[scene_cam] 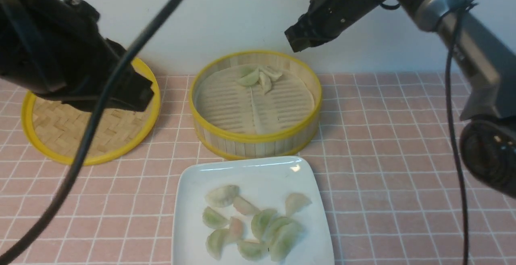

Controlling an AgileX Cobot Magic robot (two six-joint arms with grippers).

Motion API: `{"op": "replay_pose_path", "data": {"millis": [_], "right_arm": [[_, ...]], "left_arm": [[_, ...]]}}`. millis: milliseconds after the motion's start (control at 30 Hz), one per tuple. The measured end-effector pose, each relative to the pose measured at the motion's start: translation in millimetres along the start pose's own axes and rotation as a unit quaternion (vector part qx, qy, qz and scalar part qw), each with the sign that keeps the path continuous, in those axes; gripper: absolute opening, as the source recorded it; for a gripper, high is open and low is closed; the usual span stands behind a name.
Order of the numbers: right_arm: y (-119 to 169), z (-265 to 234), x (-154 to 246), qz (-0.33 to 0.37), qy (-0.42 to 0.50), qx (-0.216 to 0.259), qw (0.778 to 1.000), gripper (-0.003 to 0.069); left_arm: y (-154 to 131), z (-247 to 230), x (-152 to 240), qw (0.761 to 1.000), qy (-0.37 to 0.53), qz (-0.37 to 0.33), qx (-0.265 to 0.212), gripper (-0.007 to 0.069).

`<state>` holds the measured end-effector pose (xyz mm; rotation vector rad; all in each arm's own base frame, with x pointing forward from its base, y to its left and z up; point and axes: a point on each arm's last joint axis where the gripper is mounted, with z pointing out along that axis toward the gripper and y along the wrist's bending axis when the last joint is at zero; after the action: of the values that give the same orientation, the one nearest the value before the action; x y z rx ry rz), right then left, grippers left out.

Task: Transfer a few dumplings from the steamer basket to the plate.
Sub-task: Use the right arm to grab a dumpling from inside the steamer

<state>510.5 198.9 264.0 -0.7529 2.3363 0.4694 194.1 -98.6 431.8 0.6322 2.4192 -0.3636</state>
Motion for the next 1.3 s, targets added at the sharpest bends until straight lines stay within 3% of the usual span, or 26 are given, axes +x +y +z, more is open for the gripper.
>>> {"op": "replay_pose_path", "data": {"millis": [67, 267, 400, 567, 833, 1067, 1300], "right_arm": [[-2, 7, 3, 0.0, 0.004, -0.001, 1.0, 0.0036], [-12, 41, 18, -0.028, 0.011, 0.002, 1.0, 0.0162], [-11, 48, 16, -0.046, -0.013, 0.001, 0.999, 0.0265], [-6, 64, 21, -0.084, -0.019, -0.006, 0.996, 0.0341], [-10, 87, 35, -0.149, -0.006, -0.008, 0.989, 0.0354], [-15, 104, 41, -0.242, -0.028, 0.001, 0.97, 0.0354], [-15, 109, 45, -0.231, -0.028, -0.008, 0.972, 0.0354]], "left_arm": [[0, -4, 2, 1.0, -0.005, -0.001, -0.007, -0.0006], [7, -24, 10, 0.997, -0.026, -0.018, -0.065, -0.0006], [9, -25, 10, 0.996, -0.026, -0.028, -0.079, -0.0006], [10, -25, 10, 0.996, -0.026, -0.027, -0.08, -0.0006], [11, -26, 10, 0.995, -0.026, -0.025, -0.089, -0.0006], [14, -26, 10, 0.994, -0.025, -0.024, -0.104, -0.0006], [16, -26, 11, 0.993, -0.023, -0.021, -0.115, -0.0006]]}}
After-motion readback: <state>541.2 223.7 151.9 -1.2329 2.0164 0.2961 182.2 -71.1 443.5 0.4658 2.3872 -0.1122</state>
